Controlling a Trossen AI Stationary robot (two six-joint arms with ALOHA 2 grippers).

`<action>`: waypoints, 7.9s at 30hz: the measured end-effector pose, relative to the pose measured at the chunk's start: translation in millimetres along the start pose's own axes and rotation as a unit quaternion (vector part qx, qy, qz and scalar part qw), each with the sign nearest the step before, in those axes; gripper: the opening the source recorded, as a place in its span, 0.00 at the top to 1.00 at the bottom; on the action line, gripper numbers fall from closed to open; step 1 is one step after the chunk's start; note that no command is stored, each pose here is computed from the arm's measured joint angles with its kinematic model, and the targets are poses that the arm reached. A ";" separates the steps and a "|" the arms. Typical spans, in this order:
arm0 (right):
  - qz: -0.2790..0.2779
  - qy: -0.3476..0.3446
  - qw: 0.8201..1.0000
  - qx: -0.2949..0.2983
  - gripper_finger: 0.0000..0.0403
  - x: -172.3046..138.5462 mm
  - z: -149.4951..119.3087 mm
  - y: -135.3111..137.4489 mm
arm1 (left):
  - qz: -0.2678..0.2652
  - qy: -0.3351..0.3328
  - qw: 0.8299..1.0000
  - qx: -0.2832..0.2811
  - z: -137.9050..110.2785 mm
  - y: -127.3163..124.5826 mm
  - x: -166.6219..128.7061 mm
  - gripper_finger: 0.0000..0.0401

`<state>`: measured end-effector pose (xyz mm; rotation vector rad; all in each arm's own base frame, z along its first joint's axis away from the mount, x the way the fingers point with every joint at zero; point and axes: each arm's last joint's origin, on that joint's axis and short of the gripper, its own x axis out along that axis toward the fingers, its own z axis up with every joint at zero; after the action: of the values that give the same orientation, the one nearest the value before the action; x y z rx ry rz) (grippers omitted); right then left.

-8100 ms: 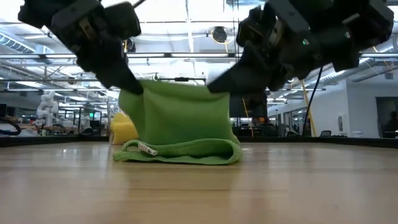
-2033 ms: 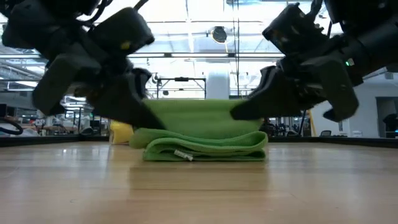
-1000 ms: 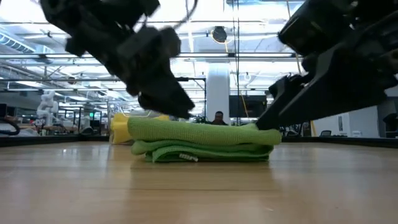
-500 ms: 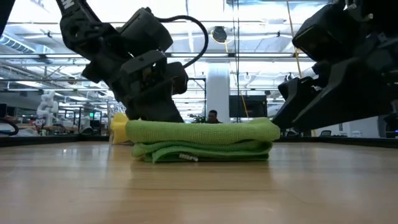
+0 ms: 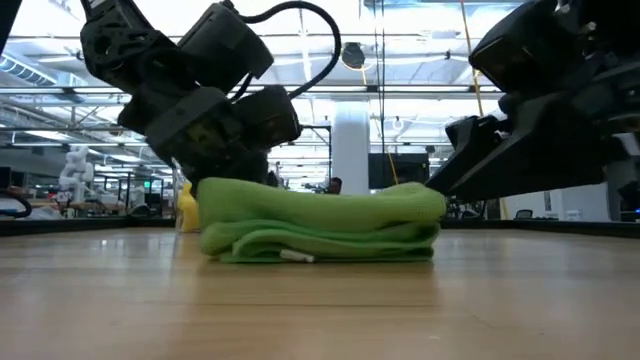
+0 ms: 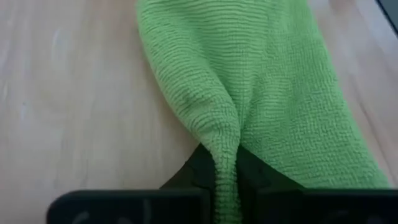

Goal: Fold microfiber towels
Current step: Put the green towel into the transparent bin, then return to Home Position

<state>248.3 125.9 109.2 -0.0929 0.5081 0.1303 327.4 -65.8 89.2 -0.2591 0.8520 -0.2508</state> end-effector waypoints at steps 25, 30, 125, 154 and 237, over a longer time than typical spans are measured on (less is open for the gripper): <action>-0.167 -0.001 0.984 -0.058 0.54 -1.5 -2.4 -15.1 | 0.205 -0.074 0.970 0.107 48.2 49.9 -235.5 0.97; -0.165 -0.007 0.985 -0.051 0.54 -1.6 -1.3 -14.4 | 0.239 -0.037 0.966 0.093 55.7 79.4 -269.9 0.97; -0.157 -0.238 0.956 -0.066 1.00 -125.9 -14.0 -96.8 | 0.251 -0.332 0.907 0.058 -83.3 8.4 -186.5 0.99; -0.163 -0.241 0.953 -0.085 1.00 -153.1 -19.2 -97.7 | 0.204 -0.362 0.904 0.096 -101.9 4.3 -184.6 0.97; -0.114 -0.245 0.960 -0.069 1.00 -172.5 -35.5 -107.5 | 0.213 -0.411 0.868 0.178 -117.1 28.1 -229.7 0.98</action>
<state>97.8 -2.0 169.0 -0.2477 -0.0102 -0.0390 95.5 19.3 168.3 0.1785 -0.0122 0.1283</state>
